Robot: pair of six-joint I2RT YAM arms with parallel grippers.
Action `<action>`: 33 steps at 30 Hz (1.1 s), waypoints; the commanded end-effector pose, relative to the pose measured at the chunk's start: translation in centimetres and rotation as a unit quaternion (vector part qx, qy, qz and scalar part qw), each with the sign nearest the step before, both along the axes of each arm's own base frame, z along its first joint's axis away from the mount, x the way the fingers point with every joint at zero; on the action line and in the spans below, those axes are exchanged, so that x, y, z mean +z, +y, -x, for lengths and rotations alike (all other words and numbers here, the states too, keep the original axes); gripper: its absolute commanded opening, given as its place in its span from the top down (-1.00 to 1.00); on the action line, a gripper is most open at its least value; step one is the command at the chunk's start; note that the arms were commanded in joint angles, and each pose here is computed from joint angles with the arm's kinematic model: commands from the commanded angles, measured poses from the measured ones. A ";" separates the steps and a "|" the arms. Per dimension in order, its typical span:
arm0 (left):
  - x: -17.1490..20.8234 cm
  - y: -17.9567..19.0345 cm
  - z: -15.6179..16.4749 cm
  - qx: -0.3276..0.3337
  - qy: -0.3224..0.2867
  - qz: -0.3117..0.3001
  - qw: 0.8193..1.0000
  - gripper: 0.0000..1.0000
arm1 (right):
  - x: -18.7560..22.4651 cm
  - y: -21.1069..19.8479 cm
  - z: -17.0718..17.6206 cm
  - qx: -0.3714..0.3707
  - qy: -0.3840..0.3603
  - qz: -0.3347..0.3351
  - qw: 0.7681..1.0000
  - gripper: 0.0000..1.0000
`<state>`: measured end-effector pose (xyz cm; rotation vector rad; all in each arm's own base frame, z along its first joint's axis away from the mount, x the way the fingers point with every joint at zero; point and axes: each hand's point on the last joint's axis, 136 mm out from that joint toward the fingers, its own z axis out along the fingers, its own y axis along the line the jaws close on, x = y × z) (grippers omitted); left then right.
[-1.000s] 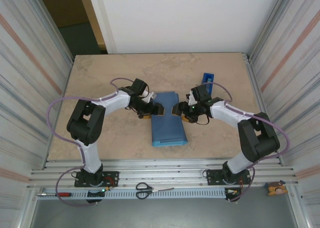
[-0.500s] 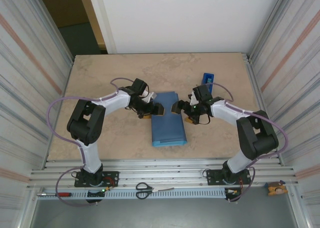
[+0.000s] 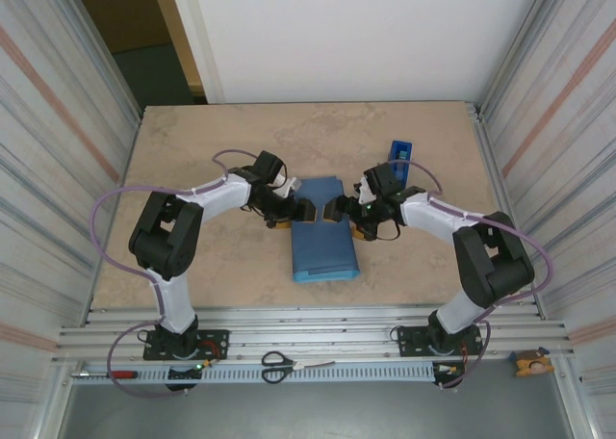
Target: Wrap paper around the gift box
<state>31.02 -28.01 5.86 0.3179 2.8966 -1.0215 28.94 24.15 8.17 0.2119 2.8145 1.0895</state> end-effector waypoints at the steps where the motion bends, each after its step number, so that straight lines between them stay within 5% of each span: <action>1: -3.9 1.5 1.8 -0.005 0.039 -0.063 0.997 -0.70 | 1.9 0.4 -0.2 0.004 -0.017 -0.007 1.000 -0.86; 11: -3.7 1.3 1.7 -0.004 0.037 -0.060 0.998 -0.70 | 1.7 0.3 -0.2 0.002 -0.022 0.016 1.000 -0.77; 16: -4.0 1.5 1.7 -0.005 0.038 -0.065 0.997 -0.70 | 2.0 -1.8 -1.0 -0.024 -0.042 0.053 0.997 -0.96; 24: -4.9 1.9 1.9 -0.010 0.040 -0.080 0.996 -0.70 | 3.5 -5.9 -3.6 -0.068 -0.070 0.053 0.994 -1.00; 33: -5.5 2.0 2.0 -0.017 0.044 -0.085 0.995 -0.70 | 6.9 -12.9 -7.1 -0.131 -0.114 0.076 0.982 -0.73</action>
